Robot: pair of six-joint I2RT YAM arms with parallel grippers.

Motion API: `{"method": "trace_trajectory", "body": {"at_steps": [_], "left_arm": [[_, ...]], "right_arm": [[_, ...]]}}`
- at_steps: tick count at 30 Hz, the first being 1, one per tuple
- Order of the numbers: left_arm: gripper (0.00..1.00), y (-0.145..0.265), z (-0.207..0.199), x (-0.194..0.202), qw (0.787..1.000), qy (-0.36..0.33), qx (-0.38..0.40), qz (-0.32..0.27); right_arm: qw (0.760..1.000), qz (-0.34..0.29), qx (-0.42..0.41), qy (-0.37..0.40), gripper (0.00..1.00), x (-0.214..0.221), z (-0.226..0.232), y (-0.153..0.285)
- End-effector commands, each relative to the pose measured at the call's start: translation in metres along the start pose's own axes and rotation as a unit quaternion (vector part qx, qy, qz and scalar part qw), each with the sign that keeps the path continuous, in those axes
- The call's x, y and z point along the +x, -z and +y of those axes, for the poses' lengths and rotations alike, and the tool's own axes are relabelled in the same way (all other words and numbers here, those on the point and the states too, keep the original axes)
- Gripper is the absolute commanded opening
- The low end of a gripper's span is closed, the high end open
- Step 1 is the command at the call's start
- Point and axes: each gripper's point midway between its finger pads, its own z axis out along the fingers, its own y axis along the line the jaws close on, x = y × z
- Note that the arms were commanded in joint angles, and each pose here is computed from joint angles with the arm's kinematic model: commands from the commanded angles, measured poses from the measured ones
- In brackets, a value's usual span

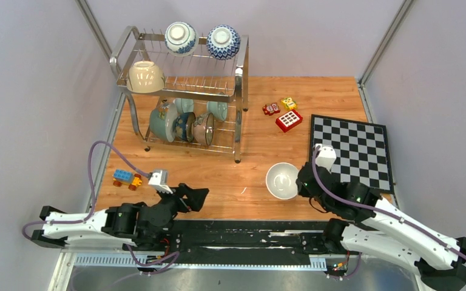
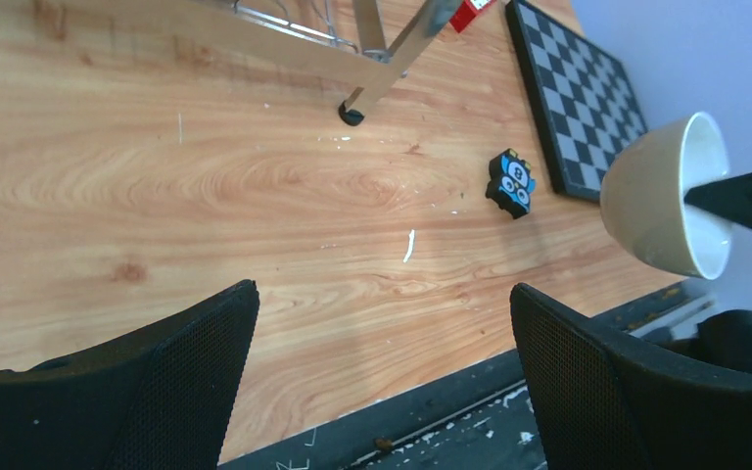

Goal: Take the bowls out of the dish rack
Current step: Place the bowl at the center of the board.

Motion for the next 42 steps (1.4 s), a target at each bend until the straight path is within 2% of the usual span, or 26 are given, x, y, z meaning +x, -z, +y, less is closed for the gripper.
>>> {"method": "trace_trajectory", "body": {"at_steps": [1, 5, 9, 13, 16, 19, 24, 31, 37, 42], "left_arm": [[1.00, 0.005, 0.028, 0.011, 0.996, 0.085, -0.011, -0.003], [1.00, 0.011, 0.033, 0.014, 0.994, 0.108, 0.002, 0.009], [1.00, 0.011, 0.039, 0.022, 0.996, 0.085, -0.021, 0.029], [1.00, 0.011, 0.042, 0.028, 0.996, 0.049, -0.055, 0.049], [1.00, 0.011, 0.038, 0.030, 0.995, 0.016, -0.075, 0.066], [1.00, 0.011, 0.033, 0.033, 0.993, 0.012, -0.086, 0.081], [1.00, 0.011, 0.026, 0.042, 0.991, 0.026, -0.084, 0.099], [1.00, 0.017, 0.029, 0.044, 0.989, 0.049, -0.076, 0.113], [0.99, 0.019, 0.034, 0.043, 0.988, 0.061, -0.082, 0.112], [0.99, 0.019, 0.033, 0.045, 0.988, 0.066, -0.082, 0.115]], "right_arm": [[0.994, -0.037, 0.072, -0.074, 0.03, -0.012, -0.029, -0.002], [0.994, -0.015, 0.080, -0.073, 0.03, -0.018, -0.028, -0.007], [0.993, 0.016, 0.088, -0.075, 0.03, -0.020, -0.031, -0.021], [0.988, 0.038, 0.082, -0.129, 0.03, -0.039, -0.040, -0.041], [0.981, 0.030, 0.083, -0.175, 0.03, -0.061, -0.050, -0.057], [0.973, 0.013, 0.094, -0.210, 0.03, -0.081, -0.056, -0.081], [0.969, 0.046, 0.122, -0.211, 0.03, -0.095, -0.057, -0.127], [0.967, 0.070, 0.159, -0.188, 0.03, -0.095, -0.072, -0.158], [0.954, 0.101, 0.183, -0.217, 0.03, -0.081, -0.092, -0.180], [0.949, 0.119, 0.203, -0.211, 0.03, -0.074, -0.104, -0.194]]}}
